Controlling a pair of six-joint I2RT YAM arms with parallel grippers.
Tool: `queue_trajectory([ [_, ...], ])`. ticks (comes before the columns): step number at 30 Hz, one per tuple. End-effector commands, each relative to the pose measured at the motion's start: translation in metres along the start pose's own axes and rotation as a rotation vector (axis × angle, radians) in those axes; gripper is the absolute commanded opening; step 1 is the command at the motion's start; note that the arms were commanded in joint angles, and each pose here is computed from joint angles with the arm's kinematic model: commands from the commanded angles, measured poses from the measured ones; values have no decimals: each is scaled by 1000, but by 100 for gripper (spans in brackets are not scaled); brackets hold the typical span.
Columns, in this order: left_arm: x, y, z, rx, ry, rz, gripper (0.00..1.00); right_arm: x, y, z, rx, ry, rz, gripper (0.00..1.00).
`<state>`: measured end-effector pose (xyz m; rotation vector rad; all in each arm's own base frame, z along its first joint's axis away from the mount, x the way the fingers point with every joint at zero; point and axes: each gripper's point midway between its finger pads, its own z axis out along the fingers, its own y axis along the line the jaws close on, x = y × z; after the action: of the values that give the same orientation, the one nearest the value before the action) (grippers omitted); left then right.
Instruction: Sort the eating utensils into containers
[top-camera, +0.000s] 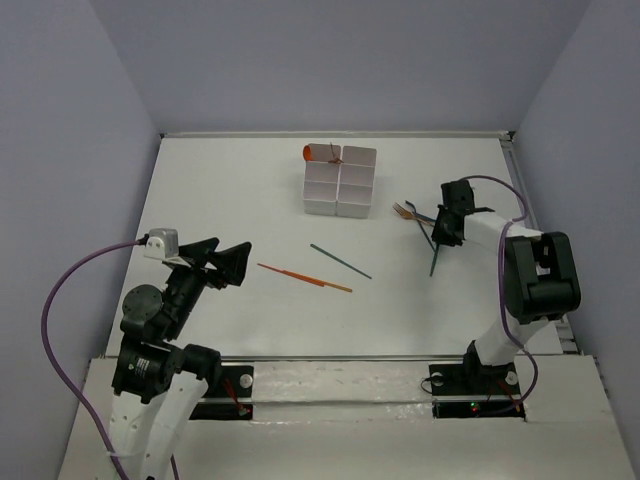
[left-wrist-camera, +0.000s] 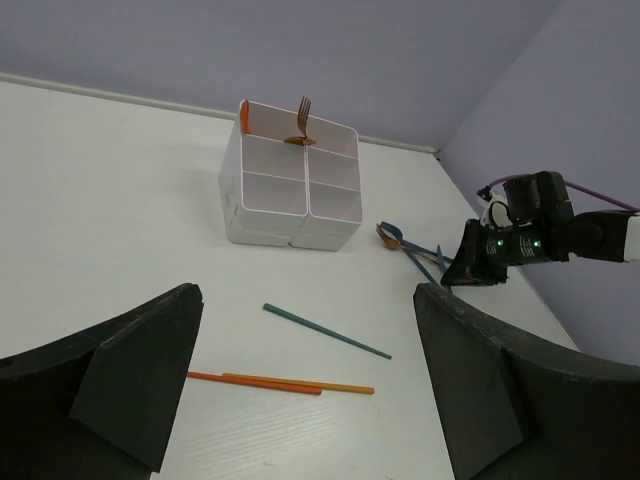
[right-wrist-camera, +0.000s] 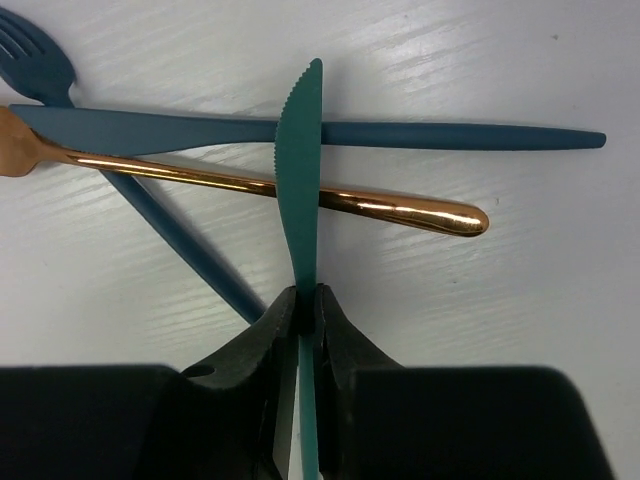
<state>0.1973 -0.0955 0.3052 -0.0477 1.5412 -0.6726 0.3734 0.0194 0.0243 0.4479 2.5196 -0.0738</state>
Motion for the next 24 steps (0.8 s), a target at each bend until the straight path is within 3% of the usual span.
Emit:
queue_trajectory([
  [1,-10,-8,0,40,-46,20,99,-21,8,-24,-59,-56,-7,13],
  [7,-10,-8,1,37,-44,18,99,-52,33,-68,-166,-207,-22,8],
  [10,-9,-7,2,35,-39,17,99,-69,70,-102,-279,-315,-55,7],
  [13,-8,-4,4,24,-34,17,99,-98,123,-141,-408,-508,-79,7],
  [24,-4,2,9,1,-14,18,99,-150,250,-205,-589,-908,-115,7],
])
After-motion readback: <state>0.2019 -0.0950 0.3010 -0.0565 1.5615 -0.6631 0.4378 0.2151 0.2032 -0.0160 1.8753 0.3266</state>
